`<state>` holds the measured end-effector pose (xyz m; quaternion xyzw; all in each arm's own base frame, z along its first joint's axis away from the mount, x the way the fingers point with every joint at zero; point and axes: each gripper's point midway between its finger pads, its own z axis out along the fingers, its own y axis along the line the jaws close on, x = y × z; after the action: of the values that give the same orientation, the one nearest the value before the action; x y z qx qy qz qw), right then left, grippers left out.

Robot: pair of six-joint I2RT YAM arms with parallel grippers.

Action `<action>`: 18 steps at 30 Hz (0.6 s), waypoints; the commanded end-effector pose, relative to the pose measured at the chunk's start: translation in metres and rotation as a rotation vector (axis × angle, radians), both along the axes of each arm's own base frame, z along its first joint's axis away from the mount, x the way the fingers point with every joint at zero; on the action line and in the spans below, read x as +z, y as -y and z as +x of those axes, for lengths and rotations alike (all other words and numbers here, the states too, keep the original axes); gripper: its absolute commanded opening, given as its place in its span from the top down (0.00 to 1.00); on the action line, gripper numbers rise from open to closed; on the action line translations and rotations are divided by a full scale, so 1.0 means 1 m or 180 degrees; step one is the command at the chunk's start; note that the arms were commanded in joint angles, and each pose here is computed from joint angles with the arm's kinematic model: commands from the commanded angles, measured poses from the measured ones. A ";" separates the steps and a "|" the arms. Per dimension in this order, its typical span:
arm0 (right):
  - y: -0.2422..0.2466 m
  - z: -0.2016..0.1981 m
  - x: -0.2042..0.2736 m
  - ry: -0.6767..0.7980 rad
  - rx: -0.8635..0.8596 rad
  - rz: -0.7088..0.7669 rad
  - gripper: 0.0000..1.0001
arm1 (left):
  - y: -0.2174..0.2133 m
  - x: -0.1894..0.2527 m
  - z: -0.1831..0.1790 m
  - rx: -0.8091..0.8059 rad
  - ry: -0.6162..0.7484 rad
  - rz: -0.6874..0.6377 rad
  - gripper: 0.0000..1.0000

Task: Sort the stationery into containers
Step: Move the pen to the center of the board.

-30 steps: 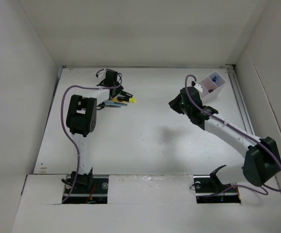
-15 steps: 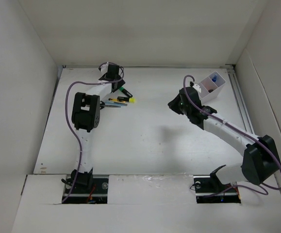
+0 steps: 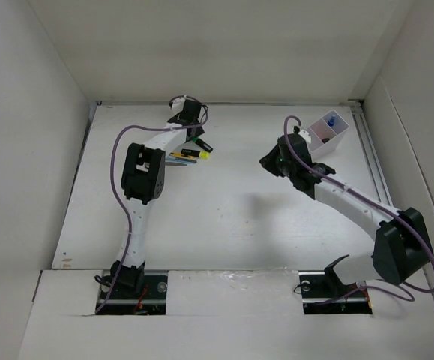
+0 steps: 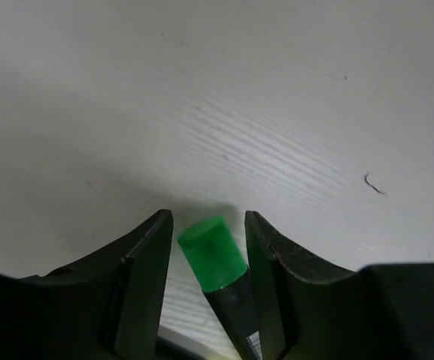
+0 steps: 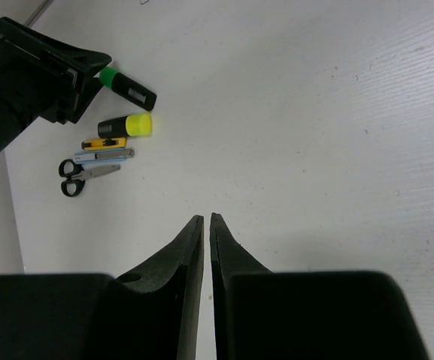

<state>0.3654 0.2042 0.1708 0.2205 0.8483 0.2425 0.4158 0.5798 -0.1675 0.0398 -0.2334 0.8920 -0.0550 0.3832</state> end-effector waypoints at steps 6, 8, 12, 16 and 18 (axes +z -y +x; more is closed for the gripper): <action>-0.006 0.008 0.015 0.0160 0.0056 0.0102 0.85 | -0.021 0.040 -0.014 0.0203 0.0198 0.0219 0.58; -0.006 0.008 0.015 0.0160 0.0056 0.0102 0.85 | -0.017 0.046 -0.018 0.0175 0.0236 0.0204 0.58; -0.009 0.006 0.015 0.0146 0.0106 0.0129 0.85 | 0.004 0.049 -0.026 0.0061 0.0259 0.0267 0.53; -0.008 0.006 0.019 0.0171 0.0106 0.0143 0.85 | 0.011 0.032 -0.031 0.0010 0.0146 0.0261 0.53; -0.008 0.006 0.019 0.0171 0.0106 0.0143 0.85 | 0.014 0.026 -0.032 0.0005 0.0107 0.0216 0.53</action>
<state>0.3629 0.2085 0.1708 0.2141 0.8509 0.2530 0.4076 0.5492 -0.1784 0.0475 -0.2164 0.8926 -0.0190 0.3950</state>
